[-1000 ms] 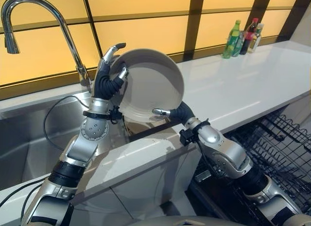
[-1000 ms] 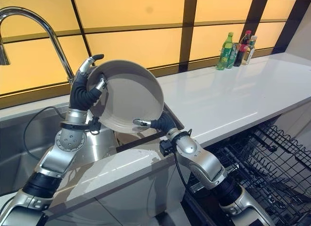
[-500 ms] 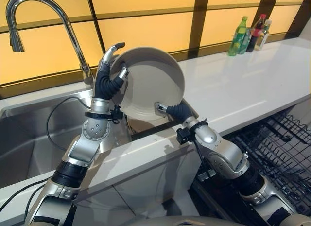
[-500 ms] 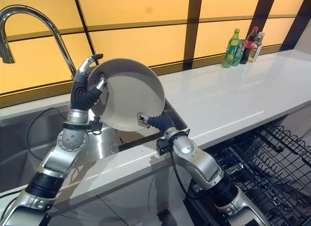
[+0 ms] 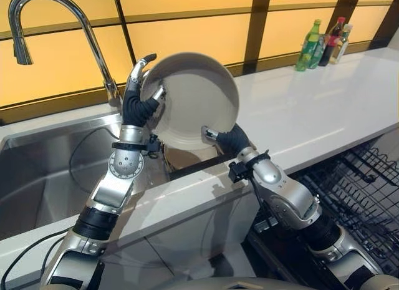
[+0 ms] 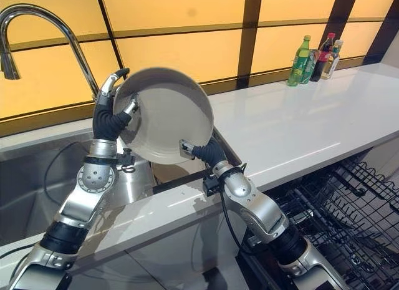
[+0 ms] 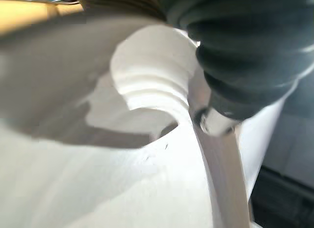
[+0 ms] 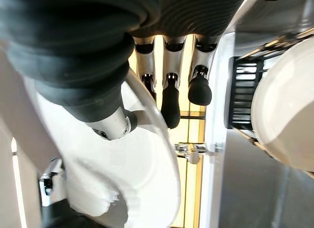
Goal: Pick up plates and place into dishwasher.
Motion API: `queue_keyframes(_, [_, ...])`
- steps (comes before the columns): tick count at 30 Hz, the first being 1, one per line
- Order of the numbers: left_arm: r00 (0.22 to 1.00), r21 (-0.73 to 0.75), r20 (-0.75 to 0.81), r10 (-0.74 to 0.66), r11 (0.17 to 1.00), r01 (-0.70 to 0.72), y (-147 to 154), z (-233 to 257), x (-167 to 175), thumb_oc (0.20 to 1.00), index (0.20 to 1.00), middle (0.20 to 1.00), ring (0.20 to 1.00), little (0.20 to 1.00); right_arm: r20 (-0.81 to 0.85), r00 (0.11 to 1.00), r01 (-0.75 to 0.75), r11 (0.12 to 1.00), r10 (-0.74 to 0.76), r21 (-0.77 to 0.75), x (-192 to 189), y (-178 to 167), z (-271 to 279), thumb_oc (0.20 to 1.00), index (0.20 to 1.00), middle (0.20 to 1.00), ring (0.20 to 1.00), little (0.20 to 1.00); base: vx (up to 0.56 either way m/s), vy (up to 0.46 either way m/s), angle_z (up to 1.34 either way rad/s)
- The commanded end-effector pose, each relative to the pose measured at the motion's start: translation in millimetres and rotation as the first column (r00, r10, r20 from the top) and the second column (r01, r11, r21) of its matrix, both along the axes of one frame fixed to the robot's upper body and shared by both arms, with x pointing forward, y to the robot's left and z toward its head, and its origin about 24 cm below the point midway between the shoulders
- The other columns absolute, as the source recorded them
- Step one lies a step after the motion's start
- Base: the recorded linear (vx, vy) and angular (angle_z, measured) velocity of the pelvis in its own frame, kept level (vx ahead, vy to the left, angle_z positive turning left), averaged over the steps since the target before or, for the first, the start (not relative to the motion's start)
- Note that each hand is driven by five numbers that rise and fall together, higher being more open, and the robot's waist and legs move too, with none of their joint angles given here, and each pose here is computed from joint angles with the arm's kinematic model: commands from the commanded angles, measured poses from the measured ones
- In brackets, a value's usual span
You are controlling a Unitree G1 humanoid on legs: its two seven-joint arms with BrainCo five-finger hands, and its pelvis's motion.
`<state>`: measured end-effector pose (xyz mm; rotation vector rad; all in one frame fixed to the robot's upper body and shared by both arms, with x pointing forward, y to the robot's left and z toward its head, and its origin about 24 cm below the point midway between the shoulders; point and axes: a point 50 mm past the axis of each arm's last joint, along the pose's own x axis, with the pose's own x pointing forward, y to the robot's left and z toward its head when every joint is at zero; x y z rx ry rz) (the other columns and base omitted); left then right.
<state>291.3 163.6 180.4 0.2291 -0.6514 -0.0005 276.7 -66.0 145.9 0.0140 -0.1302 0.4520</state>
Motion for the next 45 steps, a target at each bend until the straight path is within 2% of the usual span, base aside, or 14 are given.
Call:
queue_keyframes(1, [0.994, -0.043, 0.104, 0.020, 0.999, -0.015, 3, 26, 3, 1.000, 1.000, 1.000, 1.000, 1.000, 0.279, 0.960, -0.030, 0.989, -0.011, 0.144, 1, 2, 66, 0.200, 0.200, 0.200, 0.200, 0.200, -0.01, -0.033, 0.05])
queue_keyframes(15, [0.919, -0.226, 0.199, 0.340, 0.929, -0.294, 68, 37, -14, 1.000, 1.000, 1.000, 1.000, 1.000, 0.341, 0.914, 0.185, 0.974, -0.218, 0.127, 6, -46, 62, 0.200, 0.200, 0.200, 0.200, 0.200, 0.00, -0.013, 0.02])
queue_keyframes(23, [0.880, -0.269, 0.183, 0.439, 0.883, -0.384, 97, 33, -28, 1.000, 1.000, 1.000, 1.000, 1.000, 0.436, 0.809, 0.407, 0.911, -0.394, 0.068, 3, -89, 63, 0.200, 0.200, 0.200, 0.200, 0.200, 0.00, 0.001, 0.00])
queue_keyframes(33, [0.840, -0.168, 0.114, 0.531, 0.844, -0.510, 129, 21, -37, 1.000, 1.000, 1.000, 1.000, 1.000, 0.485, 0.631, 0.711, 0.701, -0.605, -0.051, -16, -176, 47, 0.200, 0.200, 0.200, 0.200, 0.200, -0.01, 0.011, -0.25])
queue_keyframes(39, [0.770, -0.139, 0.075, 0.634, 0.771, -0.621, 162, 11, -50, 1.000, 1.000, 1.000, 1.000, 1.000, 0.519, 0.497, 0.853, 0.502, -0.695, -0.145, -38, -224, 35, 0.200, 0.200, 0.200, 0.200, 0.200, -0.02, -0.014, -0.36])
queue_keyframes(45, [0.706, -0.108, 0.054, 0.706, 0.707, -0.699, 189, 8, -62, 1.000, 1.000, 1.000, 1.000, 1.000, 0.541, 0.393, 0.918, 0.281, -0.744, -0.281, -59, -268, 25, 0.200, 0.200, 0.200, 0.200, 0.200, 0.01, -0.035, -0.27])
